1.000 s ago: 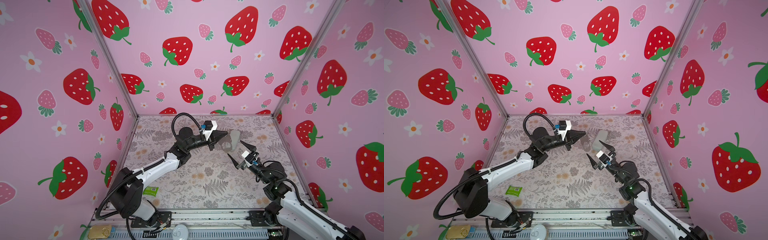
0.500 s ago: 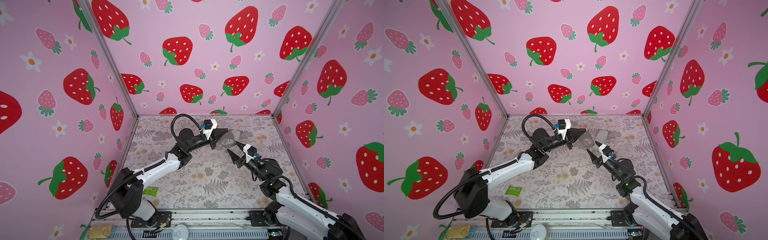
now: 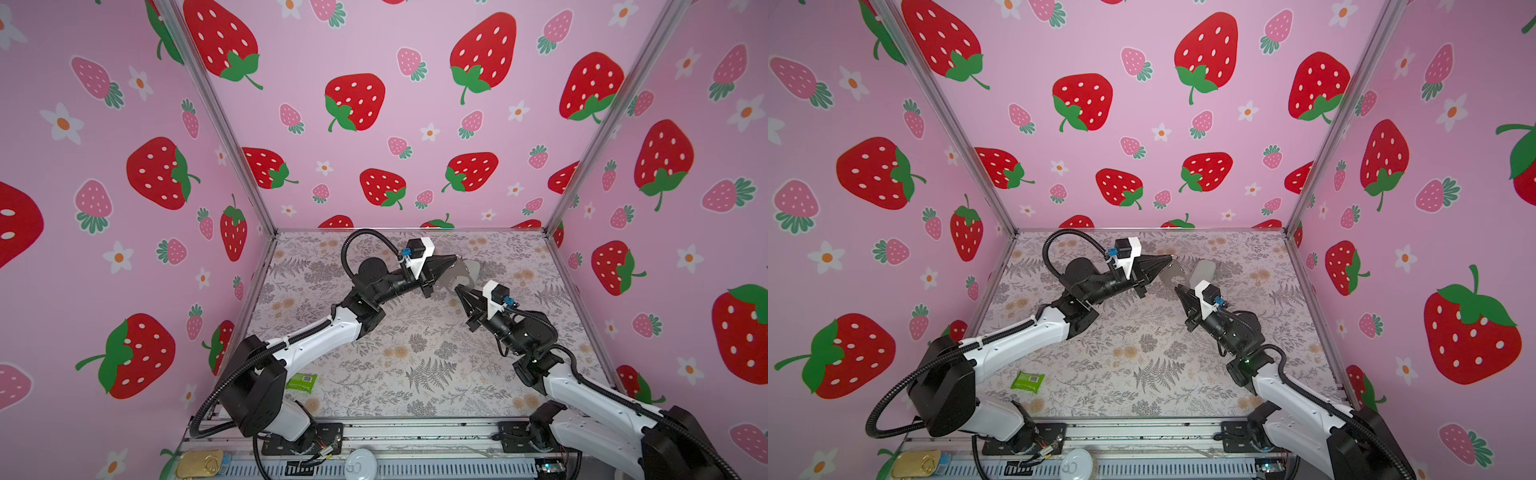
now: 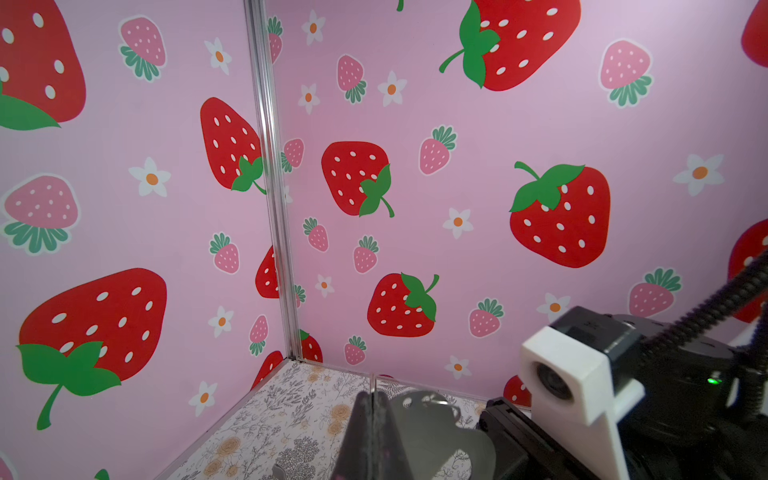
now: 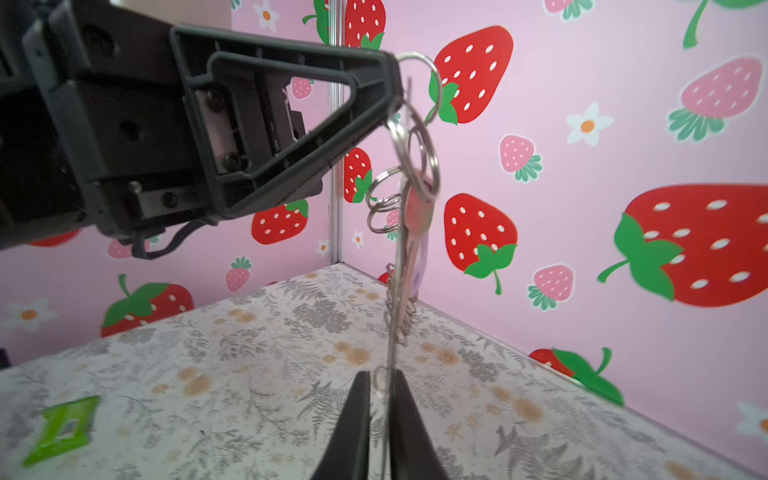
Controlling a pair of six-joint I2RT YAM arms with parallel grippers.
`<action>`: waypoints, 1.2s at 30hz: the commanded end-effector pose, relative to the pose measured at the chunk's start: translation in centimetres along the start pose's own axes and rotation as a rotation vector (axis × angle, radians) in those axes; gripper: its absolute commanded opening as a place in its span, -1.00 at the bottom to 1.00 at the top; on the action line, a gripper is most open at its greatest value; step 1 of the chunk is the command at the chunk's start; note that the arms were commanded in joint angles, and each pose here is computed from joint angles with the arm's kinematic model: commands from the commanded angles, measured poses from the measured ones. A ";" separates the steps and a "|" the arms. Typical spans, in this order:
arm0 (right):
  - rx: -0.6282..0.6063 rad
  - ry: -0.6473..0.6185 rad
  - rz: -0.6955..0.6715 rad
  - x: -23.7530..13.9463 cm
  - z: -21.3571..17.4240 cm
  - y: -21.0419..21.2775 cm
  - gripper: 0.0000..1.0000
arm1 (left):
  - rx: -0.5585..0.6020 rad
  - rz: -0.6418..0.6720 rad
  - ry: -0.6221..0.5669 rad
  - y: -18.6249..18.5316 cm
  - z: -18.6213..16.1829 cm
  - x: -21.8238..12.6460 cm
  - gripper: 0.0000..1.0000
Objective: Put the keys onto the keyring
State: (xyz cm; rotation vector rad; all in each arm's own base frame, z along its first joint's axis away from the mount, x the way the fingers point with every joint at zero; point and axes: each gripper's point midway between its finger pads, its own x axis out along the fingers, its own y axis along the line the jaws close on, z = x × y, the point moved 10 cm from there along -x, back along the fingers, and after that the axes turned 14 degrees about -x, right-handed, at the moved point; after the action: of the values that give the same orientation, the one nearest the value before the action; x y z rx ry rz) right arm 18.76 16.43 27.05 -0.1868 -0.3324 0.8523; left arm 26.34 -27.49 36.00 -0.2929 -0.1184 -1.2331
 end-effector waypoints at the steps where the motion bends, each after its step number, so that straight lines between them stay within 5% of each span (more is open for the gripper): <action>1: 0.006 -0.052 0.005 0.2 1.7 -0.5 -1.00 | 0.034 0.044 -0.064 -0.1 1.0 -0.2 -1.00; 10: 0.188 0.114 0.103 1.5 2.1 -0.4 -1.00 | -0.022 0.240 -0.041 1.7 -2.0 -1.4 -0.98; 15: 0.389 0.240 0.140 2.6 2.1 -0.4 -1.00 | -0.070 0.339 -0.031 2.6 -3.8 -2.3 -0.05; 19: 0.499 0.372 0.149 3.6 1.5 -0.5 -1.00 | -0.065 0.446 -0.028 3.3 -4.4 -3.7 0.17; 29: 0.656 0.789 0.192 6.5 -2.9 -0.4 -1.00 | -0.007 0.549 0.140 5.3 -5.0 -8.3 0.22; 36: 0.802 0.898 0.103 8.0 -4.1 -2.0 -1.00 | 0.037 0.306 0.417 3.2 -7.9 -9.4 0.19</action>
State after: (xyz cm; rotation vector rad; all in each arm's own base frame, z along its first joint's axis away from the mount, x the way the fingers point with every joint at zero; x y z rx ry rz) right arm 26.22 21.51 24.68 0.0978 0.7999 0.9049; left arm 27.44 -19.55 27.89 -0.1362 0.1447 -0.7946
